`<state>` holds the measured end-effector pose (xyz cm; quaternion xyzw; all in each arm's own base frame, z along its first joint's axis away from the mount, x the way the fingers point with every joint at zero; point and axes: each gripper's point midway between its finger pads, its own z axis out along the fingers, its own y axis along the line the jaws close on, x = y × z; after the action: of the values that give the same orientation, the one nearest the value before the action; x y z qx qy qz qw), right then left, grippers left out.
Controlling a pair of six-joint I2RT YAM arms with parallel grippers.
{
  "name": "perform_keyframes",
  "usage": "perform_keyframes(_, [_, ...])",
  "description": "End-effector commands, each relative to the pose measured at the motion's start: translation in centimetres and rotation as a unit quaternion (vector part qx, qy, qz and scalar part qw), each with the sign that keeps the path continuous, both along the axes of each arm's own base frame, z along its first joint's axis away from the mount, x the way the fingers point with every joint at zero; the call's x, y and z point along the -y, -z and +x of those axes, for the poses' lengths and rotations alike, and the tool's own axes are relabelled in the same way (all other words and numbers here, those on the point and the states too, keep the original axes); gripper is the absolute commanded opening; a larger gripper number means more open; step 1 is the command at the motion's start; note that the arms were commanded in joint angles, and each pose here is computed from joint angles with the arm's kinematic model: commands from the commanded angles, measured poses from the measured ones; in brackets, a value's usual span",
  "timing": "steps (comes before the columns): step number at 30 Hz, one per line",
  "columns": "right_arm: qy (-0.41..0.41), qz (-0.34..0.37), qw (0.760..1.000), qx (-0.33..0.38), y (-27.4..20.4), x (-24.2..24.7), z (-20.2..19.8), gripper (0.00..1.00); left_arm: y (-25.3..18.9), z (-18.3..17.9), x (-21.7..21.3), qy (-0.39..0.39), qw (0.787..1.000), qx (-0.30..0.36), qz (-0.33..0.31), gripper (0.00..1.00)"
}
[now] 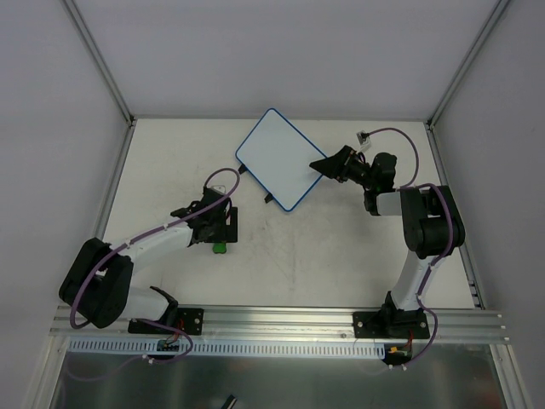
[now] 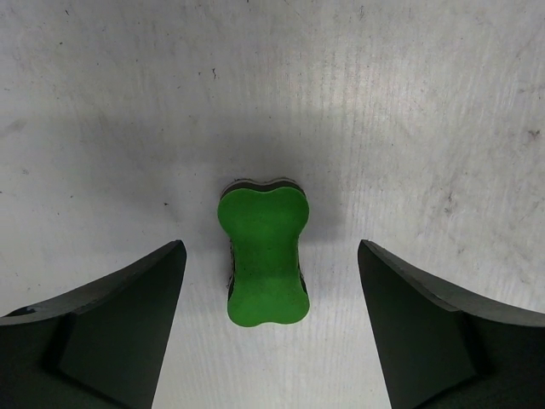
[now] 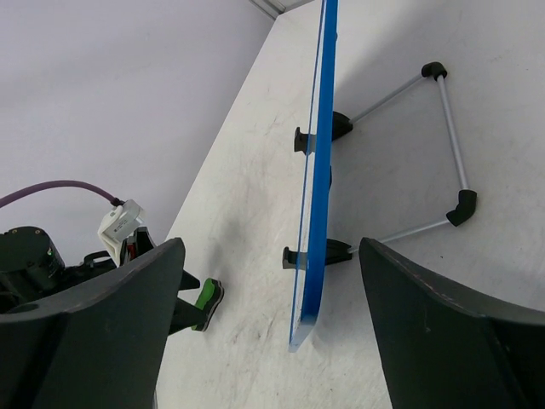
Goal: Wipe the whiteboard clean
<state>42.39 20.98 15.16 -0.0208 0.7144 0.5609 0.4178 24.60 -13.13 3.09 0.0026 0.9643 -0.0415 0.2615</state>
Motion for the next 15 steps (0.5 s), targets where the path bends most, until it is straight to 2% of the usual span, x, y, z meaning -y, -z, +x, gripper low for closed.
perform_keyframes(1, [-0.003, 0.005, 0.998, 0.064, -3.1, -0.3, 0.7, 0.90, -0.4, 0.1, -0.5, -0.007, 1.000, 0.013, 0.001, 0.83])
perform_keyframes(5, [0.007, 0.005, 0.998, 0.061, -3.0, 0.4, 0.9, 0.99, -0.7, 0.2, -0.6, -0.008, 1.000, 0.019, 0.001, 0.84])
perform_keyframes(6, [0.010, 0.005, 0.998, 0.060, -3.0, 0.6, 1.0, 0.99, -0.7, 0.2, -0.7, -0.009, 1.000, 0.021, 0.003, 0.87])
perform_keyframes(7, [0.013, 0.004, 0.998, 0.060, -3.0, 0.8, 0.9, 0.99, -0.8, 0.2, -0.7, -0.010, 1.000, 0.023, 0.001, 0.98])
perform_keyframes(8, [0.017, 0.004, 0.998, 0.059, -2.9, 1.2, 0.9, 0.99, -1.1, 0.3, -0.7, -0.009, 1.000, 0.029, -0.001, 0.99])
perform_keyframes(15, [0.037, -0.011, 0.996, 0.080, -5.6, 2.7, -0.4, 0.99, -3.1, 0.7, -1.0, -0.012, 0.997, 0.070, -0.010, 0.99])
